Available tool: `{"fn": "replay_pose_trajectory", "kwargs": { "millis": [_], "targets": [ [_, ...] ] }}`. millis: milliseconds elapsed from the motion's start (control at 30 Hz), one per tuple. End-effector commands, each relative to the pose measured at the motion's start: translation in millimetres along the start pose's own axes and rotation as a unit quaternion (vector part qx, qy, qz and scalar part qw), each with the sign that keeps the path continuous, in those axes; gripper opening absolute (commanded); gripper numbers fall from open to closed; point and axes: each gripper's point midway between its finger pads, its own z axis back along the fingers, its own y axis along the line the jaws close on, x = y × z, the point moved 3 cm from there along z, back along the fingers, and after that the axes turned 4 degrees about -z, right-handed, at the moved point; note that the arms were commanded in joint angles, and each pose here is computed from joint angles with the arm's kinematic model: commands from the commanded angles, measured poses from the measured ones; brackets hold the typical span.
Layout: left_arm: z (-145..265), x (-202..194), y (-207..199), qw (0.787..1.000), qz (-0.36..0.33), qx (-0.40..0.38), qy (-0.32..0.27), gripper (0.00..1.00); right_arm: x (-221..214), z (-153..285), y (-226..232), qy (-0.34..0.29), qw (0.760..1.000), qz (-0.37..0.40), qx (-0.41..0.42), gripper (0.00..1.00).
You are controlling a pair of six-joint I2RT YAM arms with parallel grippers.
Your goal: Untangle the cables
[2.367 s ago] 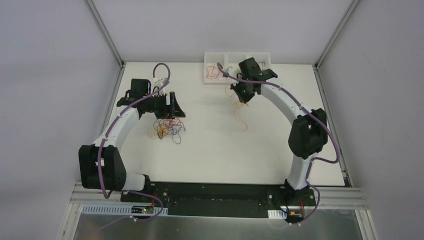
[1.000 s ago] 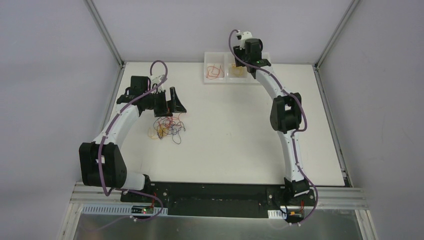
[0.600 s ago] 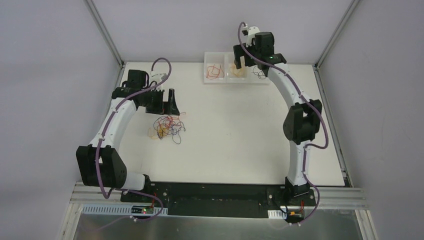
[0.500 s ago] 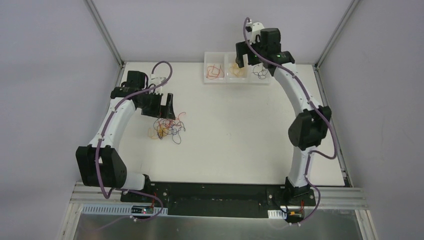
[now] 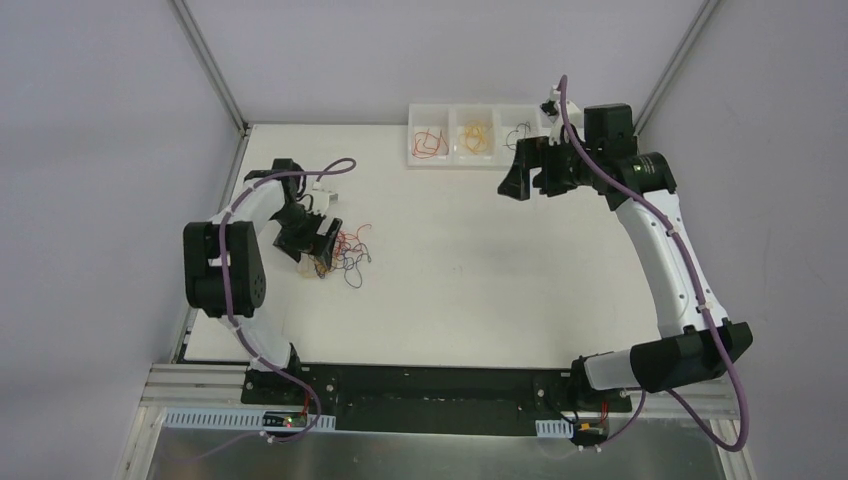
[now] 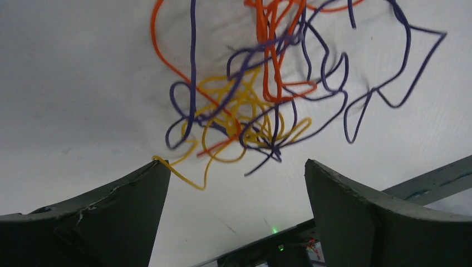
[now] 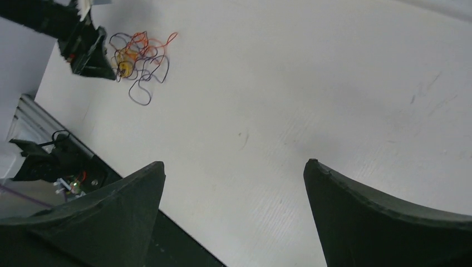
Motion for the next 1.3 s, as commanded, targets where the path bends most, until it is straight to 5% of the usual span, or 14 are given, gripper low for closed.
{"fn": "replay_pose_trajectory", "kwargs": {
  "millis": [0, 133, 300, 400, 600, 867, 1267],
  "targets": [
    [-17, 32, -9, 0.998, 0.026, -0.056, -0.024, 0.9, -35, 20, 21, 0.05, 0.996, -0.056, 0.036, 0.99],
    [-36, 52, -54, 0.992, 0.041, -0.122, -0.017, 0.58, -57, 16, 16, 0.066, 0.995, -0.073, 0.03, 0.99],
    [-40, 71, -111, 0.965, 0.148, -0.204, -0.073, 0.14, -82, -3, 0, 0.078, 0.987, -0.141, -0.013, 0.99],
    [-46, 87, -130, 0.947, 0.199, -0.23, -0.102, 0.0, -94, -24, -5, 0.069, 0.982, -0.178, -0.004, 0.97],
    [-75, 93, -151, 0.928, 0.26, -0.26, -0.064, 0.0, -138, -75, -6, 0.097, 0.971, -0.216, 0.027, 0.92],
    [-97, 86, -175, 0.915, 0.275, -0.296, -0.014, 0.0, -165, -140, 19, 0.105, 0.981, -0.148, 0.067, 0.86],
    [-100, 91, -180, 0.912, 0.268, -0.311, -0.015, 0.0, -177, -213, 50, 0.162, 0.95, -0.255, 0.073, 0.65]
  ]
}}
